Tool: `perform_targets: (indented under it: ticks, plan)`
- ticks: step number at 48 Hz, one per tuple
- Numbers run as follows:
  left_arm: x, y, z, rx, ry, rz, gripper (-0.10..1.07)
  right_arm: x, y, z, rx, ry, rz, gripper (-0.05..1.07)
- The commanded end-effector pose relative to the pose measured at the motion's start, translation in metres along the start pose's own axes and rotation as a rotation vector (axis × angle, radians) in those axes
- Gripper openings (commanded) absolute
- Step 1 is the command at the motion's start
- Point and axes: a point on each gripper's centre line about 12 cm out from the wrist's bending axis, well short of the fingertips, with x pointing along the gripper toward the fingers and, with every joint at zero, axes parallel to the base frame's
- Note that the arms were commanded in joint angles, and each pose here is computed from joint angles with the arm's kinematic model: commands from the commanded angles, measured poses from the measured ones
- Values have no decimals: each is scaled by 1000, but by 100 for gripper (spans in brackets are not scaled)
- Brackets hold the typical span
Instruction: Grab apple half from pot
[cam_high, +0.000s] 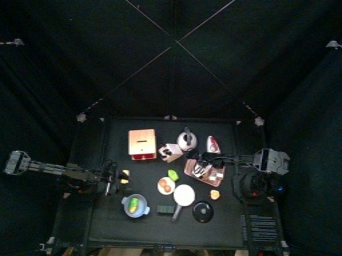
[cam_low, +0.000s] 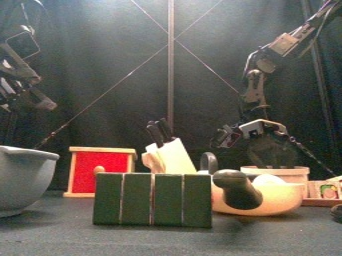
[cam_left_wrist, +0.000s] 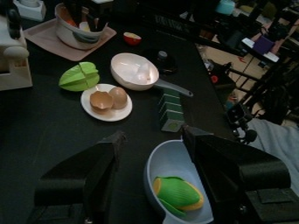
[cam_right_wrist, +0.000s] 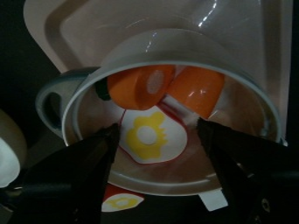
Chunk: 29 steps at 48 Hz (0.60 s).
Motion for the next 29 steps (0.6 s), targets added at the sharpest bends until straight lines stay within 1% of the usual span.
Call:
perform_targets:
  ticks: [1,5,15,18,29]
  plan:
    - [2,-2,9,4,-23,-7,91,-6,0,3,0,-23,8,100]
    - [2,-2,9,4,-23,-7,91,-7,1,3,-3,-25,8,96]
    - [2,-3,11,4,-28,-7,91,-8,1,5,2,-29,10,82]
    - [2,-3,11,5,-28,-8,91,-10,2,6,5,-31,11,80]
    - [2,-3,11,4,-29,-7,91,-31,4,14,-14,-84,7,80]
